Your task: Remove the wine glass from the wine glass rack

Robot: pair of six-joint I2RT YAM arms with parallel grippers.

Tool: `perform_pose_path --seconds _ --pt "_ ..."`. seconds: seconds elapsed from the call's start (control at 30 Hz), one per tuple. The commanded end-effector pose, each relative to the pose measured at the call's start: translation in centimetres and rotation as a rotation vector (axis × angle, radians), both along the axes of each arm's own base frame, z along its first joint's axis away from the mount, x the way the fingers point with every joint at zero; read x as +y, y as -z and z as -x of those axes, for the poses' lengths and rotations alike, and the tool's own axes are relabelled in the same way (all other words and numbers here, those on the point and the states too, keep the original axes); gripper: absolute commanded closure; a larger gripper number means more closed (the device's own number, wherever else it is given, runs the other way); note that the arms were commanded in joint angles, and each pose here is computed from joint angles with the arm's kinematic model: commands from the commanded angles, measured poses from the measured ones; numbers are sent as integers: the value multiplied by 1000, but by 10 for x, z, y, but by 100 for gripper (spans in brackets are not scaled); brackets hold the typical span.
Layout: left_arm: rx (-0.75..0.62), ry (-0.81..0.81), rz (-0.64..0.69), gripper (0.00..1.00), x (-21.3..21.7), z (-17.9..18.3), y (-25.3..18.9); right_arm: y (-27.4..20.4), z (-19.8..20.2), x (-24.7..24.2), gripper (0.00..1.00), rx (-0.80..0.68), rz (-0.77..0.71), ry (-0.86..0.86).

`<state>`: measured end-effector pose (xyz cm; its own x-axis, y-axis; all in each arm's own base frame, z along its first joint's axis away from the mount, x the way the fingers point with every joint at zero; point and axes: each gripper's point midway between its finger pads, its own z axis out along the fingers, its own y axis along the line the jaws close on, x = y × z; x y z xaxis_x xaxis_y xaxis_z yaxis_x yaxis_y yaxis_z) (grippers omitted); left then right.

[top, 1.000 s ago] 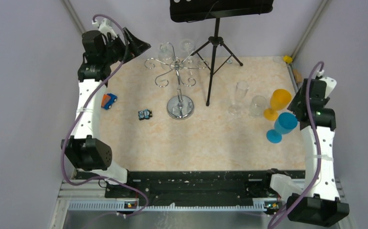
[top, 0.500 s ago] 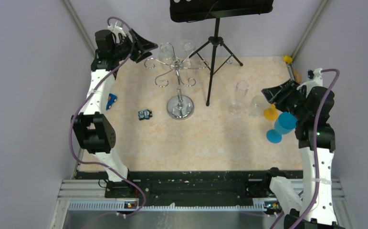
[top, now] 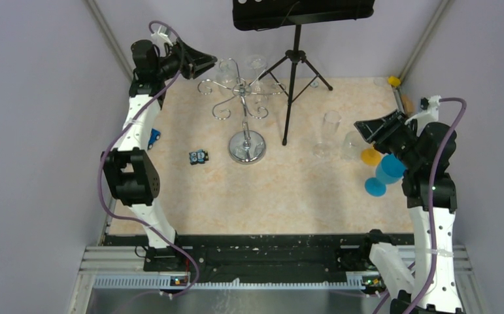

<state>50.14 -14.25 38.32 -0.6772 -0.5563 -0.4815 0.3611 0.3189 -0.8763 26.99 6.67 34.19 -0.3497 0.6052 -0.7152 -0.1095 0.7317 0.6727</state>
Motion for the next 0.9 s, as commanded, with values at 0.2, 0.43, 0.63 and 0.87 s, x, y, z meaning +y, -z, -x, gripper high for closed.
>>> perform_pose_path --seconds 0.2,0.43,0.63,0.87 --pt "-15 49 6 67 -11 7 0 -10 5 -4 57 -43 9 38" --pt "10 76 12 73 -17 9 6 -12 9 -5 58 -47 12 51" --pt "43 67 3 76 -17 8 14 -14 10 -6 59 -52 11 54" --pt "30 69 26 100 -17 11 3 -15 11 -7 60 -55 11 62"
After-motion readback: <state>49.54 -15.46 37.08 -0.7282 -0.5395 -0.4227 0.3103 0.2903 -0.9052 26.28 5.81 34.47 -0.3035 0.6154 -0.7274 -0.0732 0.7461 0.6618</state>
